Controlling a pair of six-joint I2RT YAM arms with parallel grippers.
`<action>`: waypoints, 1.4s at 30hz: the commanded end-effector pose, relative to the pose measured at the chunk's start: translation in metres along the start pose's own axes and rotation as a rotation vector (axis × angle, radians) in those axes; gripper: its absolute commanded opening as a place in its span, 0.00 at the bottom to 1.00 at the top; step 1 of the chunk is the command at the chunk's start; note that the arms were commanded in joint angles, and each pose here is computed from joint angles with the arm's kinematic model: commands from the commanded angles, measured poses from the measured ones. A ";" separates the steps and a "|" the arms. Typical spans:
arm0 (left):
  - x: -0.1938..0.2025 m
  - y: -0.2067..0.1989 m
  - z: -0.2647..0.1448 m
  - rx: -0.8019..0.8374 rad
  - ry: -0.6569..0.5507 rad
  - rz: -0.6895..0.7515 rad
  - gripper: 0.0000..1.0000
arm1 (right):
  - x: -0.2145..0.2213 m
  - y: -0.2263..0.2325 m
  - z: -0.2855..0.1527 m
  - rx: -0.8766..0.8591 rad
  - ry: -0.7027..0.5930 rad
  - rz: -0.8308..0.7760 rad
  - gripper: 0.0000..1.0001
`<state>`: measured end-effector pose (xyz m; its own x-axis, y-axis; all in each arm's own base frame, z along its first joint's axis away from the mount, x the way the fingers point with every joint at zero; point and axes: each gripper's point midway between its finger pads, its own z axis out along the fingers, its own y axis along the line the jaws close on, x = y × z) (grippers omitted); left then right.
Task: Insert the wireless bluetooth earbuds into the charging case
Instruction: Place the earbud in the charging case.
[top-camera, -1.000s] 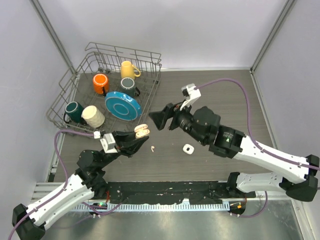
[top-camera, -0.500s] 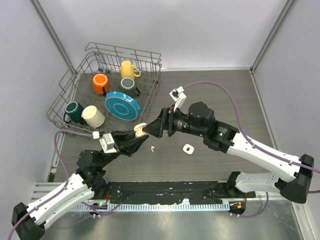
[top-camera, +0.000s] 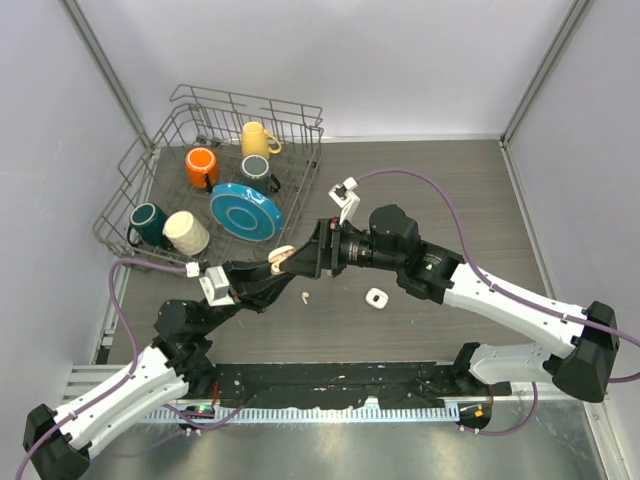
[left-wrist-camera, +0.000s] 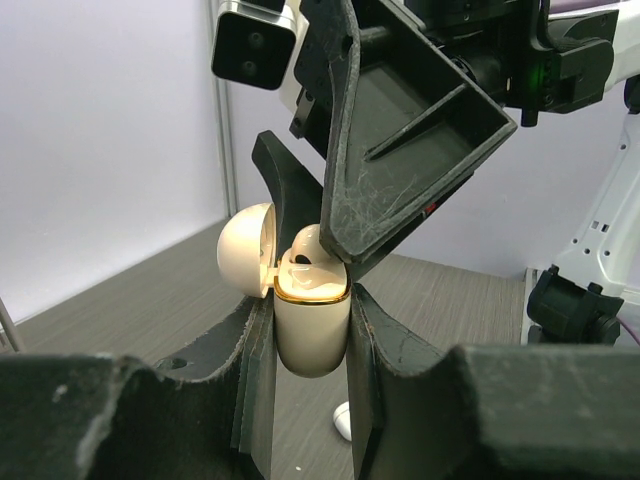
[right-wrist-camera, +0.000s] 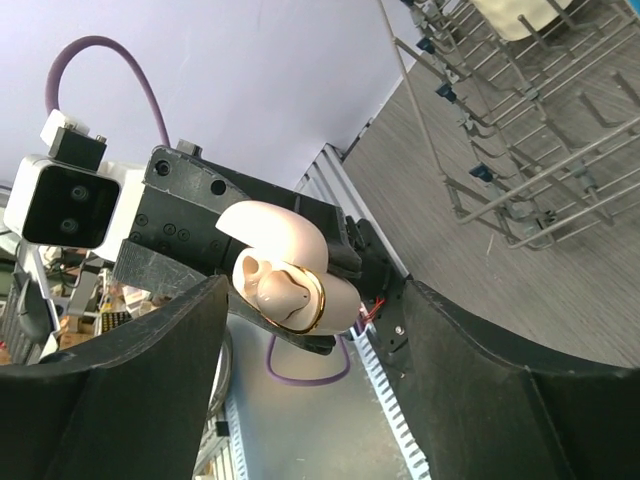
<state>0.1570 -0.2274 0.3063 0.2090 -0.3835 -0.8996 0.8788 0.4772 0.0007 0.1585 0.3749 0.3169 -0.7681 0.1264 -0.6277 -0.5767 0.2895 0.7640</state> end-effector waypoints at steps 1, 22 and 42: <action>-0.019 0.001 0.002 -0.002 -0.072 0.037 0.00 | -0.004 0.017 0.004 -0.090 -0.003 0.005 0.73; -0.018 0.003 0.001 -0.016 -0.069 0.027 0.00 | 0.006 0.020 0.009 -0.142 0.050 0.005 0.30; -0.013 0.011 0.000 -0.065 -0.060 0.000 0.04 | 0.007 0.012 0.011 -0.090 0.082 -0.066 0.27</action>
<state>0.1597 -0.2245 0.3048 0.2203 -0.3878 -0.8950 0.8687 0.4953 -0.0007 0.1558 0.3869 0.3166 -0.7861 0.0791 -0.6130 -0.5848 0.2258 0.7791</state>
